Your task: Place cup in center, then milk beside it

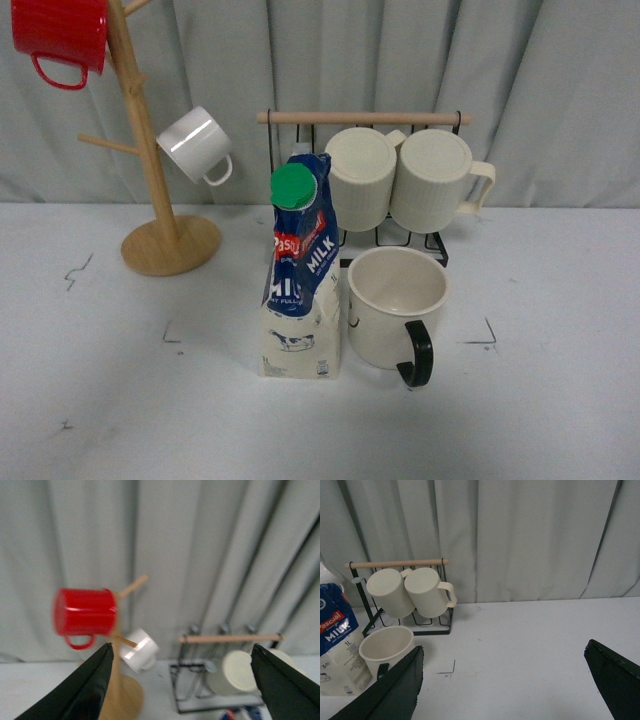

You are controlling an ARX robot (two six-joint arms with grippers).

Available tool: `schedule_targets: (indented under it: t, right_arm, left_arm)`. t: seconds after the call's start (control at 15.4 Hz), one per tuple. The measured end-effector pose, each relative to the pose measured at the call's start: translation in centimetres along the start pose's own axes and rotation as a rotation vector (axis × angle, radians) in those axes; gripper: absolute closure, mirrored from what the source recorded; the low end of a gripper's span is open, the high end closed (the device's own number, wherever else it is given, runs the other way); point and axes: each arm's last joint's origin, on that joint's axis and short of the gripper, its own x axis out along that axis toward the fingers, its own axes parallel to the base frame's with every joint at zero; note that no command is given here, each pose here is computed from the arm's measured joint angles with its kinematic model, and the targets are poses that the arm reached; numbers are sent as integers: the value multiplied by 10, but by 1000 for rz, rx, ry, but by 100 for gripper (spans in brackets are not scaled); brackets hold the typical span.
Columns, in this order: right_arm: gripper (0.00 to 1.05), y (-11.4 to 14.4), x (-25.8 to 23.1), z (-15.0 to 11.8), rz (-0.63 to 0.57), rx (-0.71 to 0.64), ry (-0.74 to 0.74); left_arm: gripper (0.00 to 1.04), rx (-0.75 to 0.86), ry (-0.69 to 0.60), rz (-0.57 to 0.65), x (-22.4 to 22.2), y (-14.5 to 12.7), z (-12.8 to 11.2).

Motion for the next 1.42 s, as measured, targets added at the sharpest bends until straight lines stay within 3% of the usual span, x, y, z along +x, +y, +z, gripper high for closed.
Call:
schedule_targets:
  t: [0.13,0.26,0.39,0.71,1.42]
  right_arm:
    - [6,0,0,0,0,0,0]
    - [6,0,0,0,0,0,0]
    - [6,0,0,0,0,0,0]
    - [6,0,0,0,0,0,0]
    - [6,0,0,0,0,0,0]
  left_arm:
    - [48,63,-63,112,-37,31,-27]
    - [75,91,-10,97,-54,42,-63]
    - [102,90,-27,100,-72,51,-78]
    - [103,93,-25,118,-101,71,-106]
    - [103,94,-29,95,-131,70,-134]
